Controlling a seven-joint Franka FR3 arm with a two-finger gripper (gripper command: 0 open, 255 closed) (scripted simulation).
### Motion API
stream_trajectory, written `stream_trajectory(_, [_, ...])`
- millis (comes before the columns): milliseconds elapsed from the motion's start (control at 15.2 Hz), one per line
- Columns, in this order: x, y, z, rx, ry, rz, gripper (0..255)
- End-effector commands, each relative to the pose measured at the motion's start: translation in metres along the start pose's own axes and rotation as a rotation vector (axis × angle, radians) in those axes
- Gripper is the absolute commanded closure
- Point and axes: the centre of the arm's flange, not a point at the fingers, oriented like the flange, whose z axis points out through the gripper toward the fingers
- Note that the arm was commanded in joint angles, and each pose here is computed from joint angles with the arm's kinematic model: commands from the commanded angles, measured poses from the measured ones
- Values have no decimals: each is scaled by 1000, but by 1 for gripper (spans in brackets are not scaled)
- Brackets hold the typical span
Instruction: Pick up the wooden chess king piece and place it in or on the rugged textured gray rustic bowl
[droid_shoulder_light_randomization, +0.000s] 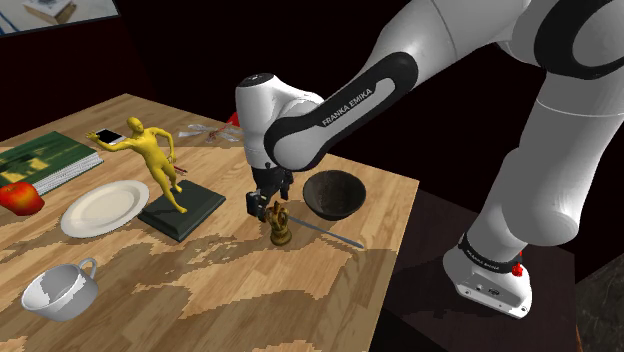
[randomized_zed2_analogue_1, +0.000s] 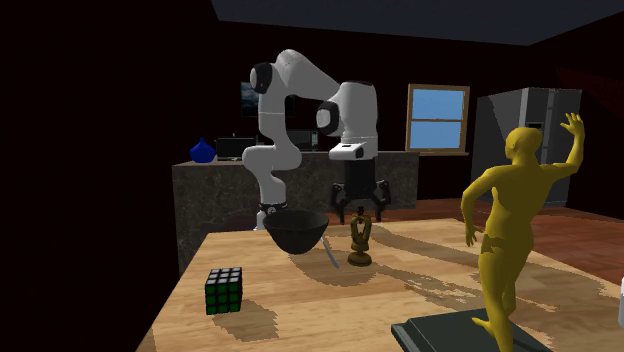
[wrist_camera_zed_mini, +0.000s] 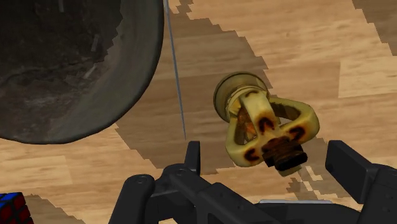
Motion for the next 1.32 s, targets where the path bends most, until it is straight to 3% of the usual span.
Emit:
stream_trajectory(0, [1, 0, 10, 0, 0, 0, 0])
stream_trajectory(594, [1, 0, 13, 0, 0, 0, 0])
stream_trajectory(660, [1, 0, 13, 0, 0, 0, 255])
stream_trajectory(1254, [1, 0, 14, 0, 0, 0, 255])
